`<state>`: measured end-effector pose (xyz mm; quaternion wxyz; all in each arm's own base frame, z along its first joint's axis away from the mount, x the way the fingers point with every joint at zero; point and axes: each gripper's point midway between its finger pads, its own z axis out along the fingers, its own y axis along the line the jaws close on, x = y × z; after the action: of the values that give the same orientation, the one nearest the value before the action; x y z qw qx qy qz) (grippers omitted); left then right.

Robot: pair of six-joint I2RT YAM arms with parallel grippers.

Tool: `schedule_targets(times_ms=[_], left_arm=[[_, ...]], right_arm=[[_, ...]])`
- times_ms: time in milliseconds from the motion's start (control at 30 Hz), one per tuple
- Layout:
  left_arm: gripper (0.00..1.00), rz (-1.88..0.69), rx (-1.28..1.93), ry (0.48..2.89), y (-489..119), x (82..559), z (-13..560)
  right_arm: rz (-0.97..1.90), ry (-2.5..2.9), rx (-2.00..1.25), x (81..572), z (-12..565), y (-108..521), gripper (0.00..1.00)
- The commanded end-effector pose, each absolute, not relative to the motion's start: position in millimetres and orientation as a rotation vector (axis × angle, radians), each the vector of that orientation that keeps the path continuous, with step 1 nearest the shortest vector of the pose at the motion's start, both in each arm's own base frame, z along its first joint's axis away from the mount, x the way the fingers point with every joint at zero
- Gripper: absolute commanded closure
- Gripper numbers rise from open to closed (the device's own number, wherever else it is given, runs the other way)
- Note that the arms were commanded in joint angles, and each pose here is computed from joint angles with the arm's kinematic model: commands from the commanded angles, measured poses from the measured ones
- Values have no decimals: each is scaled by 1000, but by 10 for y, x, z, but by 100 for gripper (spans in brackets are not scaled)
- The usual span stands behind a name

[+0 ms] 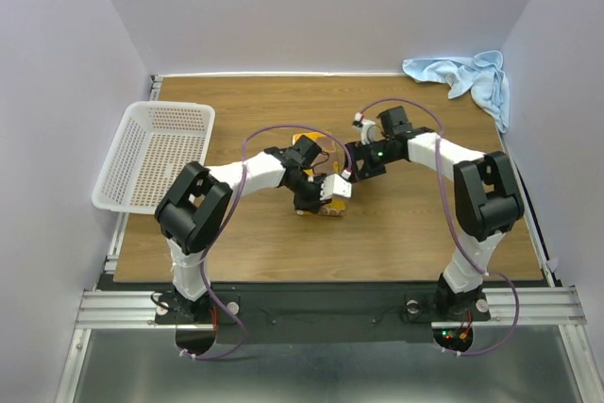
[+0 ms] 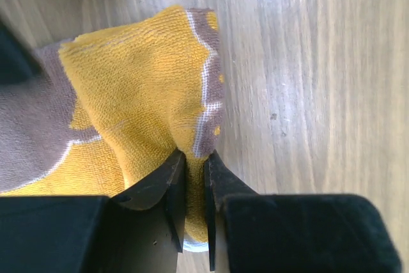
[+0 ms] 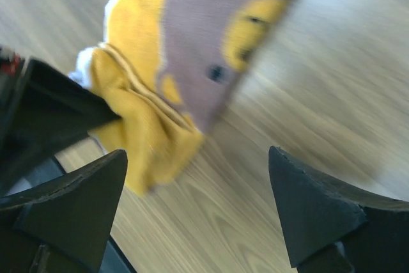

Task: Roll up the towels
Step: Roll the towel

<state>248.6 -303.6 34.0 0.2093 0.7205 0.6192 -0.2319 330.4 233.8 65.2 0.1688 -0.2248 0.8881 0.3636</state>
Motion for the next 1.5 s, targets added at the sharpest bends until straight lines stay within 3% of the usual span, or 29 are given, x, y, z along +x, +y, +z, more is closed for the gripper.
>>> schedule_targets(times_ms=[0,400,600,933,1267,1400,1467], left_arm=[[96,-1001,1989,1943,-2856,2067,321],[93,-1259,1895,2208,-2829,2102,96],[92,-1293,1841,2317,-2843,2202,-3],[92,-1328,1893,2364,-2787,2176,-93],[90,-1327,1921,2350,-2747,2185,-164],[89,-1323,1911,2341,-2753,2236,-152],[88,-1323,1898,2327,-2766,2277,-130]], right_arm=[[935,2453,-639,3383,919,1960,3],[739,2201,-874,2861,1548,1651,0],[754,2124,-1058,2482,1560,1883,1],[541,1927,-1384,2396,1386,2598,21],[398,1845,-1560,2508,789,2923,27],[430,1857,-1605,2431,618,2974,43],[467,1881,-1631,2328,495,2967,45]])
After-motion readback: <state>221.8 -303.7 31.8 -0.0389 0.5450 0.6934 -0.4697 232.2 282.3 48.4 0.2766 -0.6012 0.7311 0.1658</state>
